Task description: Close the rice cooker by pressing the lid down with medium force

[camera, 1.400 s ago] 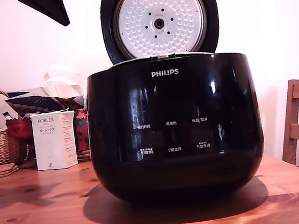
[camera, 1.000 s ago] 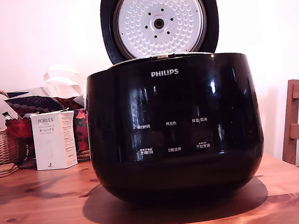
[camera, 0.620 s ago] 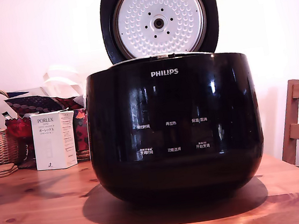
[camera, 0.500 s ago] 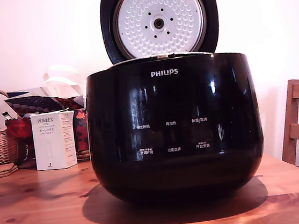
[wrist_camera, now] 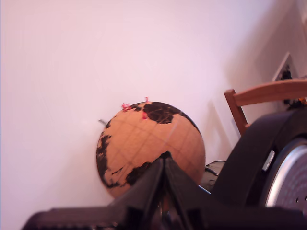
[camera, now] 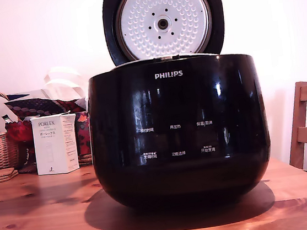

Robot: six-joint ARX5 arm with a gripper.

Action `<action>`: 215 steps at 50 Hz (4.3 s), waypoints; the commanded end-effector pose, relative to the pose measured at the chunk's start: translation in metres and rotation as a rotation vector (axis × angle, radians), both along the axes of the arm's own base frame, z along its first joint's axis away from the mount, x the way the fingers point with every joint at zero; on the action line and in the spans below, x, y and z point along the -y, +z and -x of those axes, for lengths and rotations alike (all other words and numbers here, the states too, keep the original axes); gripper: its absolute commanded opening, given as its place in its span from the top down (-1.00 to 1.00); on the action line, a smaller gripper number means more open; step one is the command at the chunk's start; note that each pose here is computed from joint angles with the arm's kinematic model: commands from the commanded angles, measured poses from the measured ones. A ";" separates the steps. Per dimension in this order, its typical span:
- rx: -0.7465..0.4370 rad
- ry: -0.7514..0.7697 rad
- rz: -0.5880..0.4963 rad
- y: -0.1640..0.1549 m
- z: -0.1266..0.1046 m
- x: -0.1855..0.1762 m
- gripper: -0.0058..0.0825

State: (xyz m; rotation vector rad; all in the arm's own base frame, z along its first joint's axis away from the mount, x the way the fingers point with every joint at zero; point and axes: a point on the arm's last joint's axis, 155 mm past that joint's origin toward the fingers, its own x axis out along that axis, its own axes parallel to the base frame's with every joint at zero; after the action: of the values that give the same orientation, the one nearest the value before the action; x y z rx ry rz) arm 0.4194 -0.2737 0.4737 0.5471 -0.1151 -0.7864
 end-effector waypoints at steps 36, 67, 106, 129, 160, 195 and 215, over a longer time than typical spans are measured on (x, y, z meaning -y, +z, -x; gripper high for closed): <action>-0.230 -0.003 -0.134 -0.105 -0.037 0.020 0.92; -0.472 -0.177 -0.223 -0.123 0.046 0.051 0.92; -0.874 -0.078 -0.179 -0.167 0.081 0.049 0.92; -1.025 -0.060 -0.235 -0.224 0.078 0.071 0.92; -0.960 -0.069 -0.212 -0.227 0.090 0.088 0.92; -0.860 0.080 -0.093 -0.274 0.100 0.047 0.92; -0.823 0.136 -0.025 -0.274 0.118 0.019 0.92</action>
State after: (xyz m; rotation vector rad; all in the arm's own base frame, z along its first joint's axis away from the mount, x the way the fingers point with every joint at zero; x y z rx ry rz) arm 0.3092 -0.2987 0.2247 0.2083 0.6206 -0.8371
